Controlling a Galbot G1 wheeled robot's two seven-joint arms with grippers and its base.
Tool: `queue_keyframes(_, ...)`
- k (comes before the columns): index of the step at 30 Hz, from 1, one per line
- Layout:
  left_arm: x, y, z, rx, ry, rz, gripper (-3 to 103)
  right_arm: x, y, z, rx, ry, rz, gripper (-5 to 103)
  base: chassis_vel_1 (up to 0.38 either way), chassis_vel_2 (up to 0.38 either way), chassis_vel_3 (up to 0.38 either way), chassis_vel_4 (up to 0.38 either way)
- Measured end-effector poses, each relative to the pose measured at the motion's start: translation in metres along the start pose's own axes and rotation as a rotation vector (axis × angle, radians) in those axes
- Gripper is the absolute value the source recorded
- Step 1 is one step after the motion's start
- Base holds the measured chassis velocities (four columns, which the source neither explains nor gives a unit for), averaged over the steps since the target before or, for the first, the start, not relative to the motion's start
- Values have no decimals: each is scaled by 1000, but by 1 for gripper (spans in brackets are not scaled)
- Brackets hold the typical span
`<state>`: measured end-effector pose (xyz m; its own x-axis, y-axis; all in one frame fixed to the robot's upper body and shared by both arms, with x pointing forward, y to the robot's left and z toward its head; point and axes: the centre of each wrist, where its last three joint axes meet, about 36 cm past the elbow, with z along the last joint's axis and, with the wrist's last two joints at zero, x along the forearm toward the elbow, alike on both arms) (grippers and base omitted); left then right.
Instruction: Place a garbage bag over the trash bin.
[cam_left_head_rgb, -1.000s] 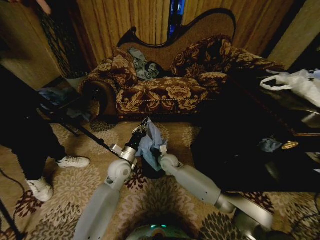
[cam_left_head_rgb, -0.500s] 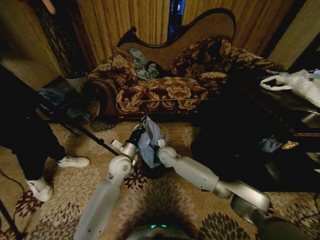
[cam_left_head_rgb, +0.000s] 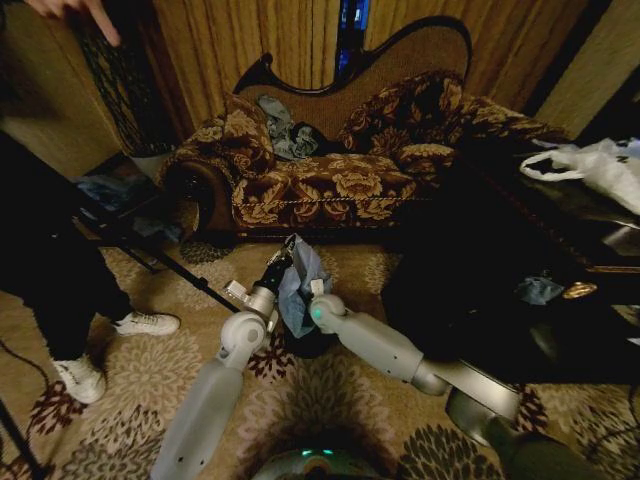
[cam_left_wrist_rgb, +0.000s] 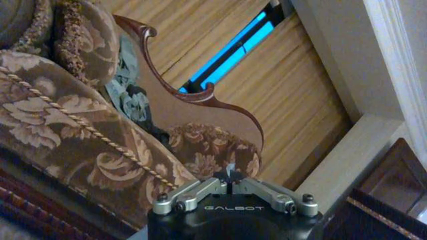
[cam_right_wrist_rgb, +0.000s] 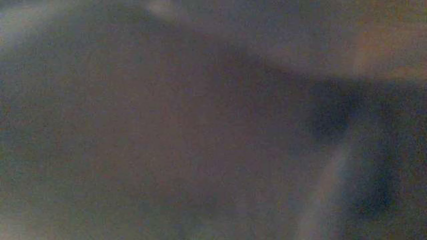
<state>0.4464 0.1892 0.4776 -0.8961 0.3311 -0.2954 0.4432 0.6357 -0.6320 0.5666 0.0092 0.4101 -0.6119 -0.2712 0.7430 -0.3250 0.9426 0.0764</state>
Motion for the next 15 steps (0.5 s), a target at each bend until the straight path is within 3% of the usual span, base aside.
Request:
queue_keyframes(9, 4, 4, -3, 3, -13, -8, 0, -14, 8, -12, 9, 100, 29, 0, 0, 0, 0, 0)
queue_keyframes(15, 6, 6, -7, 6, -27, -19, 0, -31, 5, -19, -32, 177, 47, 0, 0, 0, 0, 0)
